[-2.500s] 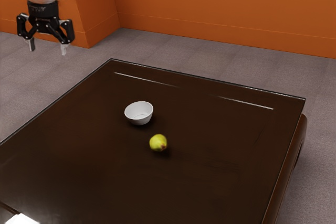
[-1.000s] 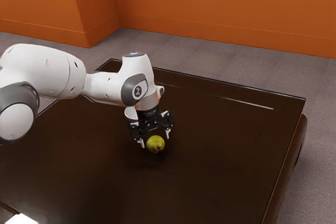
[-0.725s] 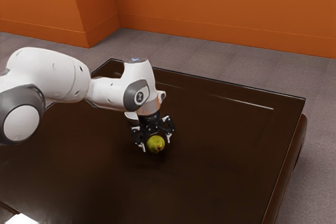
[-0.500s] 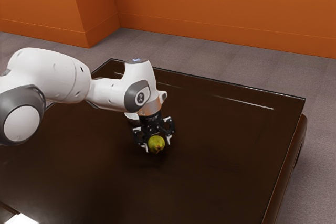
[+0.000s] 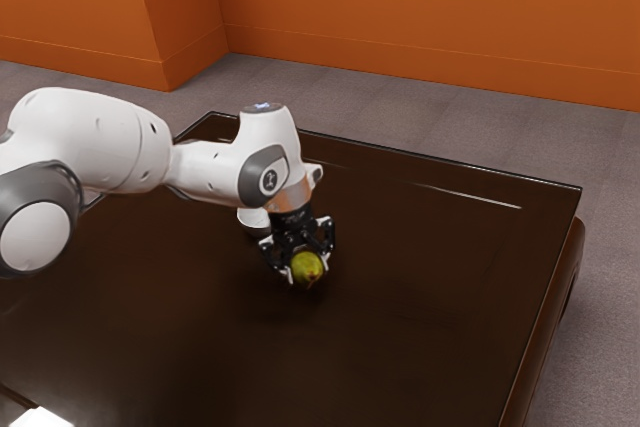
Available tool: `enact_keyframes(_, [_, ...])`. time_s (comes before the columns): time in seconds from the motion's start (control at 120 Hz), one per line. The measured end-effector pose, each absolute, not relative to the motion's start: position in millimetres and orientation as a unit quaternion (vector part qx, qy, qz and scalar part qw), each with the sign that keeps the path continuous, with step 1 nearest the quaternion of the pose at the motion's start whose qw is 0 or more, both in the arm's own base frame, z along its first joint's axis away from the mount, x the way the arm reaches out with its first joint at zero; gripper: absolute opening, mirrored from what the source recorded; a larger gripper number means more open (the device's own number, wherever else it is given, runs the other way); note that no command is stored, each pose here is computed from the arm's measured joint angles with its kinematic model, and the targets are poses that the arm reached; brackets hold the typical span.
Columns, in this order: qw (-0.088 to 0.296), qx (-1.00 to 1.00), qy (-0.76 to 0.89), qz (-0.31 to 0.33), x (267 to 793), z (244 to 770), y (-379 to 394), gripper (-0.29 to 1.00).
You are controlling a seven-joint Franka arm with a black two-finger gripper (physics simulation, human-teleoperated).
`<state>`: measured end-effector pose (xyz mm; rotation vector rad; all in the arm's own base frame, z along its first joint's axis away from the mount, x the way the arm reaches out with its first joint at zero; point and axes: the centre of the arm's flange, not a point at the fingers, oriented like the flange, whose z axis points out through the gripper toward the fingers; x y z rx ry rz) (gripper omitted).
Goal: Place the pear in the bowl.
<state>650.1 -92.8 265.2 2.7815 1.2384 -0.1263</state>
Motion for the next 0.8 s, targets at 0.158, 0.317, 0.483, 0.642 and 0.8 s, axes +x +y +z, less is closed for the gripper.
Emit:
enact_keyframes(0.158, [0.054,0.908,0.415,-0.011,659.2,300.6,-77.5,0.23])
enact_keyframes(0.317, [0.051,0.900,0.430,0.045,683.9,349.9,-33.3,0.24])
enact_keyframes(0.483, [0.041,0.884,0.461,0.063,700.4,350.9,33.9,0.31])
enact_keyframes(0.642, [0.048,0.883,0.463,0.061,717.0,334.8,50.3,0.35])
enact_keyframes(0.8, [0.049,0.885,0.458,0.063,722.1,330.1,53.1,0.47])
